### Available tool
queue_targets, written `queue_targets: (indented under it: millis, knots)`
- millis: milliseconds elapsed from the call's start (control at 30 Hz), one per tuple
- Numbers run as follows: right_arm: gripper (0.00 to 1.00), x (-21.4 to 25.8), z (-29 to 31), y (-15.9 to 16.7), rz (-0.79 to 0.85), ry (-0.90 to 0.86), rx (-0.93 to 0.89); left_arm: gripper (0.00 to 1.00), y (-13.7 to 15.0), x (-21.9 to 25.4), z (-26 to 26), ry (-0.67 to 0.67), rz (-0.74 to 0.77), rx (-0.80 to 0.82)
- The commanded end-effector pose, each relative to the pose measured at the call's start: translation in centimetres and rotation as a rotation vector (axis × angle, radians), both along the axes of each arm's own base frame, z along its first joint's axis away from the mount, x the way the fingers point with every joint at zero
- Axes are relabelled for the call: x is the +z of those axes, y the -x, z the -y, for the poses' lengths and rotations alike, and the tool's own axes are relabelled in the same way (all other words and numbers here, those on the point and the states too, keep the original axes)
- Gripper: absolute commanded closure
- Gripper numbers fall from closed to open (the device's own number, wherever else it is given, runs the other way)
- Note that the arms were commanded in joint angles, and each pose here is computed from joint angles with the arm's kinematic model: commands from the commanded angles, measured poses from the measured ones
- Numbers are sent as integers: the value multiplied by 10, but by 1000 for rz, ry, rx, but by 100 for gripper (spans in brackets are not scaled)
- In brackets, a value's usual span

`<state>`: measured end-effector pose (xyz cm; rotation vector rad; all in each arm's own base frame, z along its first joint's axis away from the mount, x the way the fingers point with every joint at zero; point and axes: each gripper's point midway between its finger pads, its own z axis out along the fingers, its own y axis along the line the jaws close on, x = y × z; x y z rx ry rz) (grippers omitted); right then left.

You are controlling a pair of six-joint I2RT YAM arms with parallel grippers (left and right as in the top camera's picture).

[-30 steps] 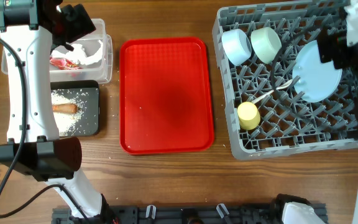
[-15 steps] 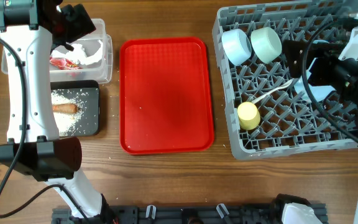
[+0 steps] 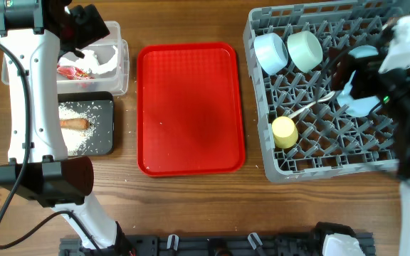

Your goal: Sort waste into correct bins and load items into the dishwasher rack

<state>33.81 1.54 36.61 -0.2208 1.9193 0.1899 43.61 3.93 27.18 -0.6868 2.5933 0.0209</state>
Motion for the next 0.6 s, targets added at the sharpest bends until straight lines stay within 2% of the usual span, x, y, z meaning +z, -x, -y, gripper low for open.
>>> queue_targets:
  millis: [0, 167, 333, 567]
  knots:
    - [0, -12, -16, 24, 132, 97, 48, 0, -1, -4, -3, -9, -9, 15]
    - [0, -49, -20, 52, 309, 96, 42, 0, -1, -4, -3, -8, -9, 15]
    - [0, -92, -19, 78, 431, 23, 1, 0, -1, -4, -3, -8, -9, 15]
    - [1, -142, -8, 89, 452, -1, -98, 0, -1, -4, -3, -8, -9, 15]
